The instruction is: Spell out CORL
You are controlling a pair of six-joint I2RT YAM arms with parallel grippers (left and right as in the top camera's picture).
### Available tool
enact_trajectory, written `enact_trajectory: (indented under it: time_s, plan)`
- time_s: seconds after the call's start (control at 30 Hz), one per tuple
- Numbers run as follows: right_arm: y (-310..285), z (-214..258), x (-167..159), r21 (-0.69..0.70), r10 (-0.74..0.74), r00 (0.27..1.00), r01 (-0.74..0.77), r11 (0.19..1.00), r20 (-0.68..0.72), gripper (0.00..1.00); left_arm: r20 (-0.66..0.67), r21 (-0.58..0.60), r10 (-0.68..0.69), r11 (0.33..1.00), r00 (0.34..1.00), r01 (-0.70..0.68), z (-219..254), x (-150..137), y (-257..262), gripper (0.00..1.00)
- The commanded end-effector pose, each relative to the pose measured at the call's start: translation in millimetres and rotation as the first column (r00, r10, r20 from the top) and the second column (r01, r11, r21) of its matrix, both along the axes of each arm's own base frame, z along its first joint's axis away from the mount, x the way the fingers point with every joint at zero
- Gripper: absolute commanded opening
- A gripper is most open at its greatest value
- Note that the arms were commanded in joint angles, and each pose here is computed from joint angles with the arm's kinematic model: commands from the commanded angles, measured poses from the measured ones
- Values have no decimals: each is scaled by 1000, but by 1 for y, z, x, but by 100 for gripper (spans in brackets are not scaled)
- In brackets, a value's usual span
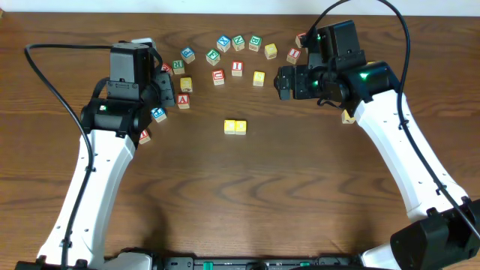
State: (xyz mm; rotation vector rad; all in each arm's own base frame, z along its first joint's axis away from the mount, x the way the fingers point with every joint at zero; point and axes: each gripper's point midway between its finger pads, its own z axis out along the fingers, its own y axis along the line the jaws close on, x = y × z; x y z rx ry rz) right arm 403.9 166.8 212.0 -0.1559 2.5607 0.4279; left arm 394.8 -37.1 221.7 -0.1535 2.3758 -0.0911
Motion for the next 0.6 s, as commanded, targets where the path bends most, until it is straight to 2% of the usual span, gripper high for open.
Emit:
enact_trajectory:
  time_s: [0.0,0.13,0.27,0.57]
  plan:
    - [-9,2,3,-10,-15,1000,15,1000,11,99,-8,13,10,1000,1000,-10,-3,-1,4,56]
    - [-18,1,6,-43,-43,999,44,998,17,99,-23,15,10,1000,1000,-9,-5,-4,4,68]
    - [-27,-2,6,-52,-62,998,62,997,4,99,-34,16,10,1000,999,-10,-7,-6,5,75]
    - [-30,-2,7,-69,-41,999,42,997,13,99,-60,19,10,1000,998,-9,-11,-11,5,76]
